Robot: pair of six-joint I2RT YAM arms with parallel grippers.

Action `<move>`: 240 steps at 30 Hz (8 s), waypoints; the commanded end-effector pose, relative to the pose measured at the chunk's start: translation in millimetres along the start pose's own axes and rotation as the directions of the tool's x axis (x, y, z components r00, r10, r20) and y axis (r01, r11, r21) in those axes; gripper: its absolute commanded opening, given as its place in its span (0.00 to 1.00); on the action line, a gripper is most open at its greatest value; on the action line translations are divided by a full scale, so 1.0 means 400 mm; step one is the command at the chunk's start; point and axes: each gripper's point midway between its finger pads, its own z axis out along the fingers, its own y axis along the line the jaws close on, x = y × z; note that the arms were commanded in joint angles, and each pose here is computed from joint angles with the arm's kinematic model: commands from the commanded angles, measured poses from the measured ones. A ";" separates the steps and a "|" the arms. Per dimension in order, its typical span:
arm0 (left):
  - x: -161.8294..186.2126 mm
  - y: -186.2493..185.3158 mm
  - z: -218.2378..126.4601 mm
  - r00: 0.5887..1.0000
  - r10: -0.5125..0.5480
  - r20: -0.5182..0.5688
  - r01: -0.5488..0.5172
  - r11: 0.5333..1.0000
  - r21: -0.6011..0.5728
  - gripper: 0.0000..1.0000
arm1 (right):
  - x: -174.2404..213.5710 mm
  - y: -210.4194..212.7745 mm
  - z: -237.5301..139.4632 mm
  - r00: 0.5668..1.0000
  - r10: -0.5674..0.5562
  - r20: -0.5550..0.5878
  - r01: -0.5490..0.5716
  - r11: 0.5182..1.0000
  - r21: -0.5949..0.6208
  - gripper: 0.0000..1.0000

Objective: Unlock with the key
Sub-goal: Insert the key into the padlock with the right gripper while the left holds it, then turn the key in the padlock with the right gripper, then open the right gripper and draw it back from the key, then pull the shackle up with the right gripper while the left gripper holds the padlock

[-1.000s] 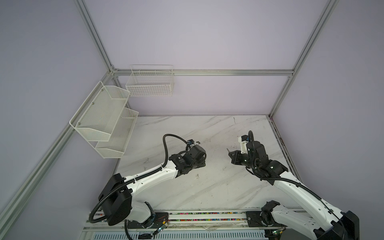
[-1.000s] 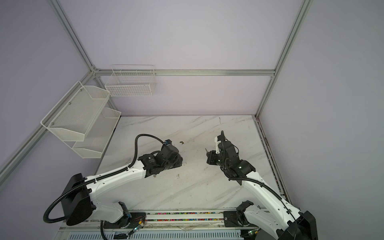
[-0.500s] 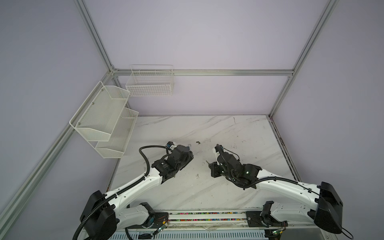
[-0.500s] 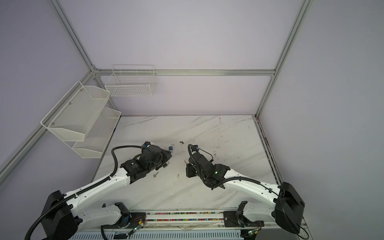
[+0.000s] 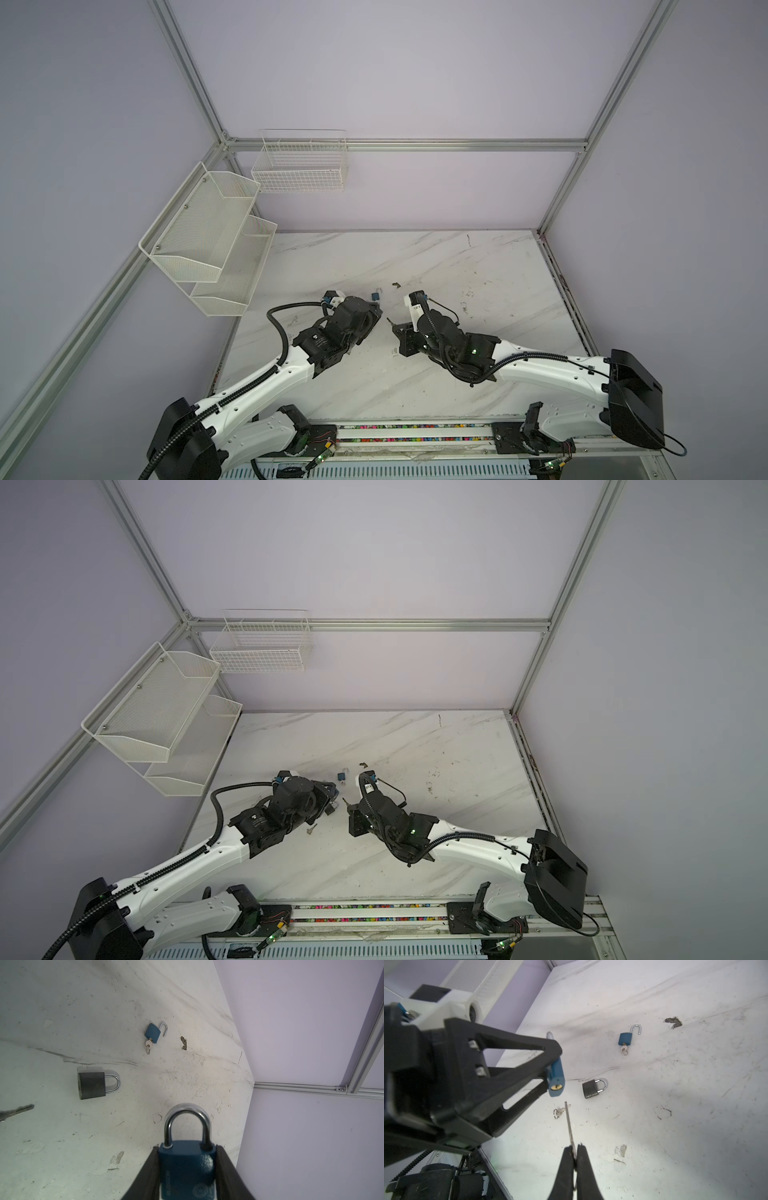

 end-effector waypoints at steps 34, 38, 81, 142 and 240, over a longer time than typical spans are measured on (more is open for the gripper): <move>-0.024 -0.027 -0.028 0.999 -0.010 0.032 0.008 0.998 0.063 0.06 | -0.073 0.069 0.044 0.997 0.057 0.060 -0.054 0.998 -0.045 0.00; -0.024 -0.039 -0.028 1.000 -0.010 0.028 0.008 0.997 0.070 0.06 | -0.059 0.068 0.069 0.998 0.048 0.037 -0.047 0.998 -0.038 0.00; 0.132 -0.109 -0.088 0.978 0.139 -0.157 -0.106 0.973 0.205 0.03 | -0.294 0.154 -0.059 0.907 0.420 -0.029 -0.376 0.777 -0.505 0.00; 0.026 -0.277 -0.210 0.751 0.633 0.189 -0.656 0.680 0.329 0.01 | -0.271 -0.100 -0.224 0.963 0.152 0.224 -0.163 0.986 0.034 0.66; 0.196 -0.271 -0.146 0.261 0.787 0.558 -0.952 0.114 0.283 0.00 | -0.343 -0.122 -0.195 0.921 -0.225 -0.317 0.306 0.922 0.237 0.85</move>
